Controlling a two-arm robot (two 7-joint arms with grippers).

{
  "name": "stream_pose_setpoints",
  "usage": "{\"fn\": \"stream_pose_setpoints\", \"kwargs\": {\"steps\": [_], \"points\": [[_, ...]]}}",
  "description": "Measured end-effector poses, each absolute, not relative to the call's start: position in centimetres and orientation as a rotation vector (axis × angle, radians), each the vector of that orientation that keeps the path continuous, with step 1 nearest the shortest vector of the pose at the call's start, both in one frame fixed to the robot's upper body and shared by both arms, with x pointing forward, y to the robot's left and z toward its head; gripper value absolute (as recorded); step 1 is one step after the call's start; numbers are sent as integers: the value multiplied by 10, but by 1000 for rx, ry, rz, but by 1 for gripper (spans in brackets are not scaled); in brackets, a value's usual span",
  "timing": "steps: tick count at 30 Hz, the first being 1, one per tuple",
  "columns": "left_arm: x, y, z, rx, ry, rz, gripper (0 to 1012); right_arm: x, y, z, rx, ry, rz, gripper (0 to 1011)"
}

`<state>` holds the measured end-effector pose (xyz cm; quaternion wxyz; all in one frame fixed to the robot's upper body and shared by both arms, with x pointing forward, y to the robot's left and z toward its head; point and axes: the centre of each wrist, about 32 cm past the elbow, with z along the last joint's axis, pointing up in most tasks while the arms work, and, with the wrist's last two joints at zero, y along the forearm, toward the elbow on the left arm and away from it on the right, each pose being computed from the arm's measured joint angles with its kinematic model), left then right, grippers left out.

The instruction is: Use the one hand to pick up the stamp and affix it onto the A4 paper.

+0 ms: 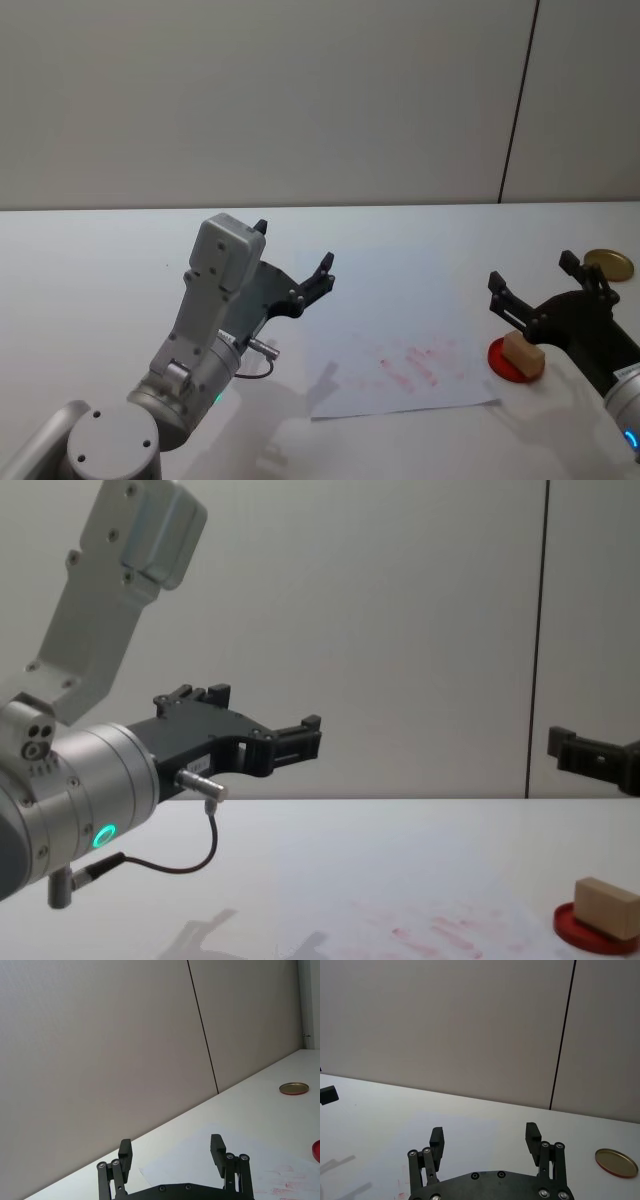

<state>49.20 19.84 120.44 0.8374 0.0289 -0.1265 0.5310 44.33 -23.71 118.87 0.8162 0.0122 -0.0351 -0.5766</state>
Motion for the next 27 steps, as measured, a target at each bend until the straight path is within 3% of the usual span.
{"fn": "stream_pose_setpoints", "kwargs": {"steps": [13, 27], "points": [[492, 198, 1204, 61, -268, 1124, 993, 445, -239, 1189, 24, -73, -1230, 1001], [492, 198, 1204, 61, -268, 1124, 993, 465, -252, 1185, -17, -8, -1247, 1001]]}}
